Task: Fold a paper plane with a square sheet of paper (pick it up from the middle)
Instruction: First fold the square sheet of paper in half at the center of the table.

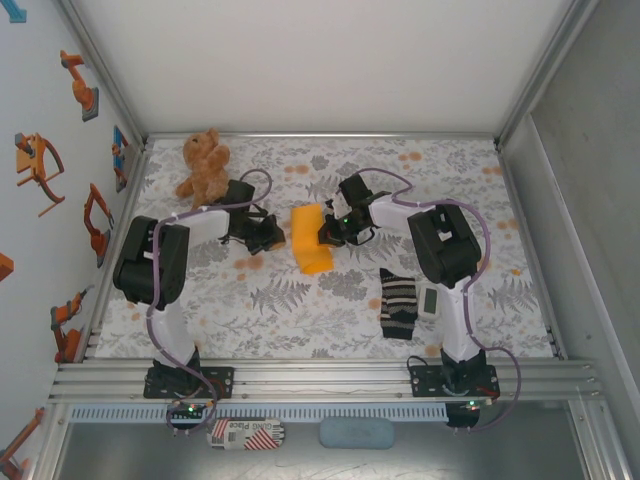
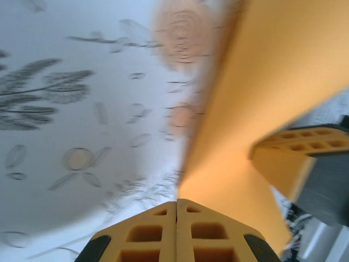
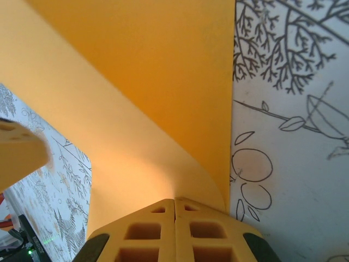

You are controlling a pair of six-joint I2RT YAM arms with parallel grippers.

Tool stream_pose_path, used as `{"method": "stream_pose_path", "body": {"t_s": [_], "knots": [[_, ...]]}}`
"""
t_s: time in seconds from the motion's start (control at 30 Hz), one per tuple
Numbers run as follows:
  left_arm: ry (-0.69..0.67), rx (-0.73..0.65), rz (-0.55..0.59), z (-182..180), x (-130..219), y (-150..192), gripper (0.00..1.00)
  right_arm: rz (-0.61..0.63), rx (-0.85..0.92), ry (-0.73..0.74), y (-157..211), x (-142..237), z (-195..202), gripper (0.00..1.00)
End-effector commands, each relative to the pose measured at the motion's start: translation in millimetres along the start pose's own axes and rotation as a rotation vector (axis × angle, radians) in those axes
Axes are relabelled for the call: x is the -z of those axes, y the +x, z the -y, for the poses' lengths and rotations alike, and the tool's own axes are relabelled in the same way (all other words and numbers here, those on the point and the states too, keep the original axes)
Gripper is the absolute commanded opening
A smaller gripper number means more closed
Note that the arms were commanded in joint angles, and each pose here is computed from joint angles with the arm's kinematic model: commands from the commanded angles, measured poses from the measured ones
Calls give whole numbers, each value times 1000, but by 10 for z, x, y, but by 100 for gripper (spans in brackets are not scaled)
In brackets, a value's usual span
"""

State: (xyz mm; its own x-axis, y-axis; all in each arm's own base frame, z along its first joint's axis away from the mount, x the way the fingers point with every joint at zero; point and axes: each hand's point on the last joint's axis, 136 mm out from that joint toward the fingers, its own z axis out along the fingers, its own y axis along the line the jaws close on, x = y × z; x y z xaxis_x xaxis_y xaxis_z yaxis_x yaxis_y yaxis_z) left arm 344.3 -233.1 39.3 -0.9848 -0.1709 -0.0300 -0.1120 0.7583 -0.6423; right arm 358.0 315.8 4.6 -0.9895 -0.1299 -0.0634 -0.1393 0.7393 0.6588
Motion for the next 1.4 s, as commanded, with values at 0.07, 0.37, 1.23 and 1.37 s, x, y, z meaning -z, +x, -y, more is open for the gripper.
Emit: {"method": "stream_pose_path", "body": {"t_s": [0.07,0.37,1.23,1.37], "knots": [[144,-51,13,524,-118,-49,0,-210,-229,501,842,-214,1440,0],[102,-15,-35,263,-503,-49,0,-214,-235,511,876,-208,1466,0],[257,-67,154,590,-316,-352,0,-201,-235,543,909,-166,1524,0],[208,-61,151,489,-423,-385,0,-202,-236,545,913,-163,1528,0]]}}
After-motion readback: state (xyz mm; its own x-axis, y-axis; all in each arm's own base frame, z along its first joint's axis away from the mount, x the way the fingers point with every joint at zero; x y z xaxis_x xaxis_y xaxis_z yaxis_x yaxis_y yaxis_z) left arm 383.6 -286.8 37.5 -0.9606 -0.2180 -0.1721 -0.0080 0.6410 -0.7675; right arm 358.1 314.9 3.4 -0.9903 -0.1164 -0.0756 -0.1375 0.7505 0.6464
